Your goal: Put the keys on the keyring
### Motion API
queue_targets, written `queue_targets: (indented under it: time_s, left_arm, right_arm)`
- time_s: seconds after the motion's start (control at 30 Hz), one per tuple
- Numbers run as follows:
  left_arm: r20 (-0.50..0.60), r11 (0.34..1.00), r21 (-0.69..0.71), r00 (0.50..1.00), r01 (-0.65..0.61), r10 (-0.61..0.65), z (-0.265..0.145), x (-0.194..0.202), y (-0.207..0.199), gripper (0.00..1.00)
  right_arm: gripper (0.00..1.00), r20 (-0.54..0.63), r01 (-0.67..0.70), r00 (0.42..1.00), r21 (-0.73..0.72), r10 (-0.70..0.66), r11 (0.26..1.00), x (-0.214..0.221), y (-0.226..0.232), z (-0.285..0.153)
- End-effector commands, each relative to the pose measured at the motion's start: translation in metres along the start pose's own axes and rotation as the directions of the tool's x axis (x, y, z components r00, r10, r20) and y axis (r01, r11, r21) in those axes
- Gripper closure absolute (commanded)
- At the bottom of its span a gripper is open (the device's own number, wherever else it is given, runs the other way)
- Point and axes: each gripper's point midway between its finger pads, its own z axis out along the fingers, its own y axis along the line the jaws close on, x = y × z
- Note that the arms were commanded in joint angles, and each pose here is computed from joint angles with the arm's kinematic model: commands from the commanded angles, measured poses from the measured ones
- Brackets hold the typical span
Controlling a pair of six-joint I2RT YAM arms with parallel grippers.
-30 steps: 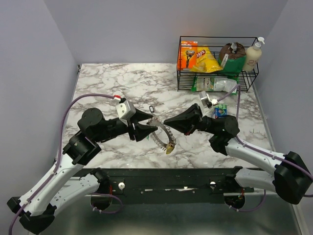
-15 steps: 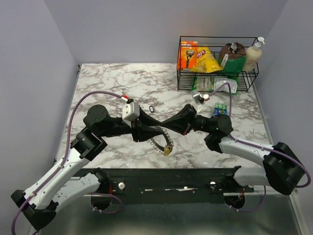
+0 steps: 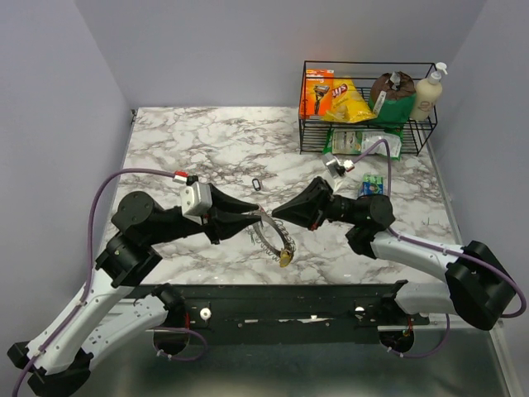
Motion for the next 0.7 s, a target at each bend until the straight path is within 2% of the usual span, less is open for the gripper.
queue_targets:
  time_s: [0.0, 0.27, 0.6, 0.67]
  left_arm:
    - [-0.061, 0.999, -0.038, 0.998, 0.028, -0.031, 0.002, 0.014, 0.010, 0.67]
    - [-0.084, 0.996, -0.074, 0.994, 0.058, -0.065, 0.005, 0.028, 0.019, 0.66]
    - [-0.085, 0.994, 0.015, 0.991, 0.109, -0.107, 0.017, 0.033, 0.011, 0.66]
    - [-0.082, 0.992, 0.042, 0.990, 0.119, -0.115, 0.019, 0.030, 0.008, 0.62]
  right_arm:
    - [0.99, 0.217, 0.311, 0.940, -0.227, -0.263, 0.923, -0.053, 0.072, -0.001]
    - [0.99, 0.220, 0.320, 0.937, -0.228, -0.272, 0.919, -0.055, 0.077, -0.002]
    - [0.99, 0.211, 0.326, 0.936, -0.212, -0.283, 0.921, -0.053, 0.074, -0.003]
    - [0.99, 0.203, 0.323, 0.938, -0.207, -0.283, 0.924, -0.051, 0.072, -0.002]
